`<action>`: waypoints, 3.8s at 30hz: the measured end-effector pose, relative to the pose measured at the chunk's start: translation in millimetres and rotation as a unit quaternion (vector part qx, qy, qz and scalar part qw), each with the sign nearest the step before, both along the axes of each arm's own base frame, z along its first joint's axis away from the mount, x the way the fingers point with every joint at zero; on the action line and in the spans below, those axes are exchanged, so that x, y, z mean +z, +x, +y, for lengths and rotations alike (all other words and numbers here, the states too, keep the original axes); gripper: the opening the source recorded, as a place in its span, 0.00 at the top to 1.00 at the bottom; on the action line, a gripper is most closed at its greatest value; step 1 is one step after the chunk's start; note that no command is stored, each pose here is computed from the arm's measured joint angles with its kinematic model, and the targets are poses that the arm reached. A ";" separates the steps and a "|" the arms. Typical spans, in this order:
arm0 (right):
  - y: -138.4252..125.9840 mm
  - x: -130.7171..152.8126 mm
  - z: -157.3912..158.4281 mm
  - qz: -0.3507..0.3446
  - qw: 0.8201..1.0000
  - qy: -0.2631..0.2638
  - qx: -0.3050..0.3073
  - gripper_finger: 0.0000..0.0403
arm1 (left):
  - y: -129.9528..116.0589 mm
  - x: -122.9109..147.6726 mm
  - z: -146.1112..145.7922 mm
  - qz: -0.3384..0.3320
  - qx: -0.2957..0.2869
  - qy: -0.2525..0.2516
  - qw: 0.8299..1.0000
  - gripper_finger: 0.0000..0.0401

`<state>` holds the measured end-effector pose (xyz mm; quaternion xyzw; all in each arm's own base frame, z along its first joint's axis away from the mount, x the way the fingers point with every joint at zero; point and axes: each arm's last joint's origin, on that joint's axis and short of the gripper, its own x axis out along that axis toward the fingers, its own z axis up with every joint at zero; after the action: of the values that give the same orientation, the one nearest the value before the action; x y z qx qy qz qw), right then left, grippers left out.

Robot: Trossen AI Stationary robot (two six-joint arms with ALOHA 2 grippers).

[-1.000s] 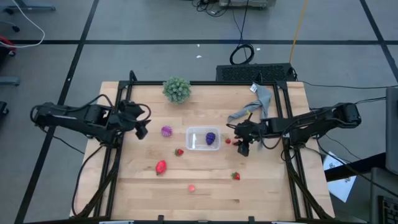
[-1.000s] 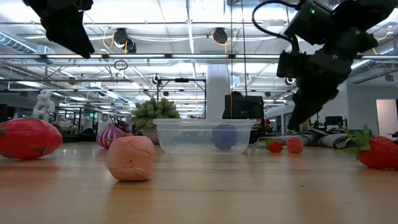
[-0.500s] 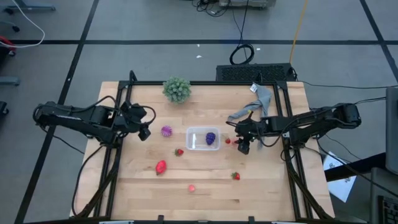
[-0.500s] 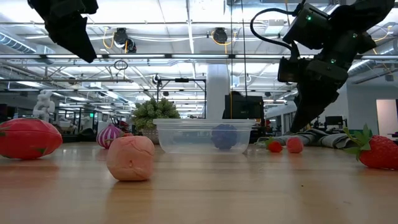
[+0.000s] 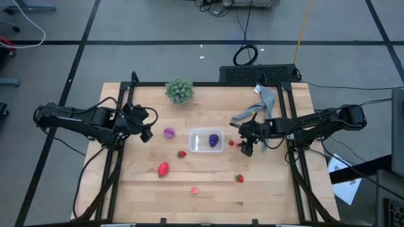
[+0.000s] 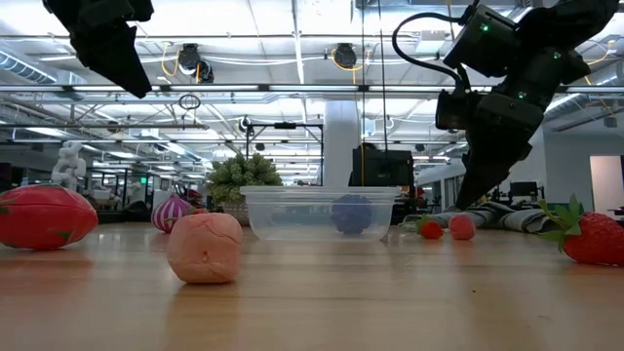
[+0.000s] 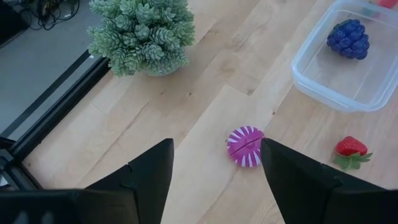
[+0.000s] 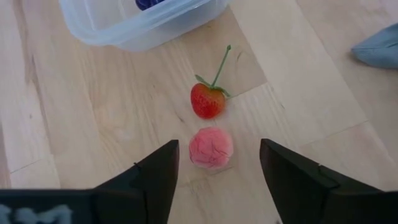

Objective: Pick and placing Produce into tupperware
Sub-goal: Put the top peach into the transparent container

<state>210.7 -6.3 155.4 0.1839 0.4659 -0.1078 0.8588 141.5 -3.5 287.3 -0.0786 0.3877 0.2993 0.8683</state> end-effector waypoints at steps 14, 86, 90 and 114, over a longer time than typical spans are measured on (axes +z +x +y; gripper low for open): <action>9.0 -13.5 3.6 0.010 1.000 0.001 0.010 0.46 | 0.1 0.1 0.0 0.001 -0.002 0.002 1.000 0.39; 54.4 36.9 14.3 -0.267 0.959 0.022 0.089 0.69 | 2.1 1.5 -0.2 -0.007 -0.010 0.006 1.000 0.39; 78.5 49.4 14.2 -0.284 0.951 -0.019 0.122 0.69 | 2.1 1.6 -0.2 -0.007 -0.011 0.007 1.000 0.39; 106.6 0.1 -11.2 -0.127 0.987 -0.029 0.090 0.69 | 2.2 1.6 -0.3 -0.002 -0.018 0.012 1.000 0.39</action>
<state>317.3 -17.5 155.4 0.1287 0.3645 -0.0195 0.9220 143.7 -3.7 289.0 -0.0618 0.3832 0.2881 0.8754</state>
